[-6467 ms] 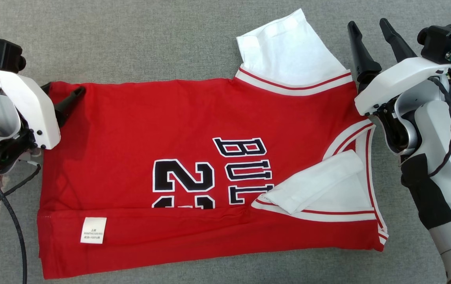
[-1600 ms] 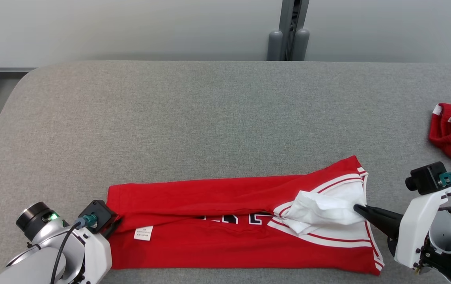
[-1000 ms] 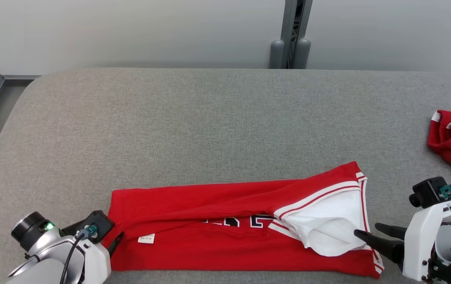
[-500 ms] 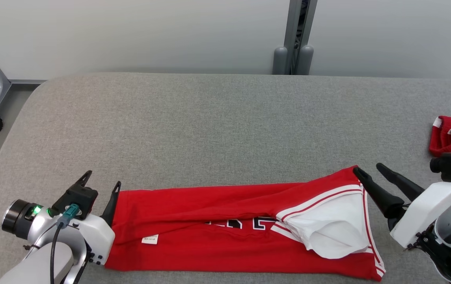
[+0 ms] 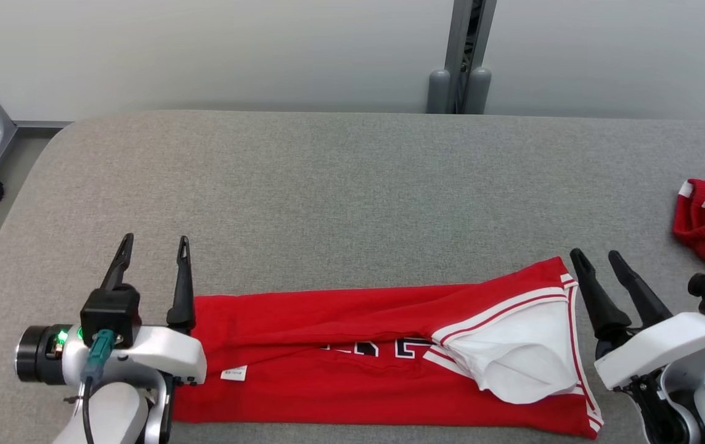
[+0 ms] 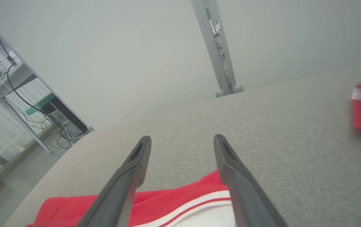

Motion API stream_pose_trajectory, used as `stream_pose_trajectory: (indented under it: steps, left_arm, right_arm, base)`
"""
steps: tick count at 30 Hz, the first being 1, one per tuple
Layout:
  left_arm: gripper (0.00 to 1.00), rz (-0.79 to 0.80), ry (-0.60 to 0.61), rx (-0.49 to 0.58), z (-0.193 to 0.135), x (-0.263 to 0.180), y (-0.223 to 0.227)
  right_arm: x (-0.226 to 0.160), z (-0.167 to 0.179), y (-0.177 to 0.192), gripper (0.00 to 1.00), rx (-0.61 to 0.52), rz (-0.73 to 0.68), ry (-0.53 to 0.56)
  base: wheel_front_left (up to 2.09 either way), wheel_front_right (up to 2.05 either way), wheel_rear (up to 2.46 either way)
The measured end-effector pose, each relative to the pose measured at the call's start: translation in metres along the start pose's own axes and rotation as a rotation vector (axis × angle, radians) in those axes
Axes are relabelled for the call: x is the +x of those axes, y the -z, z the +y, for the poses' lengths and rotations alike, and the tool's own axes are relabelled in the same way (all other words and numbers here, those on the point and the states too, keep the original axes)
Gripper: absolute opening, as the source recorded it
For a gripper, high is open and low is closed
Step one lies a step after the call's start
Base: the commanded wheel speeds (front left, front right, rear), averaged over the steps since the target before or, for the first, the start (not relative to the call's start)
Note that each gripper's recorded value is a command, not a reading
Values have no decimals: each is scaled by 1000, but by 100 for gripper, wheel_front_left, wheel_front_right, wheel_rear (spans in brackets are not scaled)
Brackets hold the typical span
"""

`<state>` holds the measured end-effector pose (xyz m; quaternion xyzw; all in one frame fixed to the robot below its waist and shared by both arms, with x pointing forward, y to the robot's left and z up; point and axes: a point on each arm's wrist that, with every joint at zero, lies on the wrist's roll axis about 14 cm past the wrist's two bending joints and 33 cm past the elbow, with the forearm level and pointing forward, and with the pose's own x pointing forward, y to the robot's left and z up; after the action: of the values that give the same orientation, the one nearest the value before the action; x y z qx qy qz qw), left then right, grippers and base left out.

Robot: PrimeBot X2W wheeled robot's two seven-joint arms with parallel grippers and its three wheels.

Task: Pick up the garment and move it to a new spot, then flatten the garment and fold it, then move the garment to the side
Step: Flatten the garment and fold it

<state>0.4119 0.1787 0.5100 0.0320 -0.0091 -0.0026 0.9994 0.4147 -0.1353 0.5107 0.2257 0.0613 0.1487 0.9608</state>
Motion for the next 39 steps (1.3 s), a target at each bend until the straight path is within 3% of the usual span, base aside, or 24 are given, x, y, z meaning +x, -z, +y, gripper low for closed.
stream_pose_trajectory:
  steps: [10, 28, 39]
  left_arm:
    - [100, -38, -83, -83, 0, -17, 3]
    - [100, -27, -69, -88, 0, -21, 13]
    - [100, 7, -53, -87, -2, -21, 25]
  right_arm:
    - [-10, -11, 34, 100, 37, 48, 66]
    - [-10, -20, 42, 100, 46, 68, 91]
    - [-18, -35, 64, 100, 121, 217, 137]
  base:
    - [0, 0, 0]
    - [0, 0, 0]
    - [0, 0, 0]
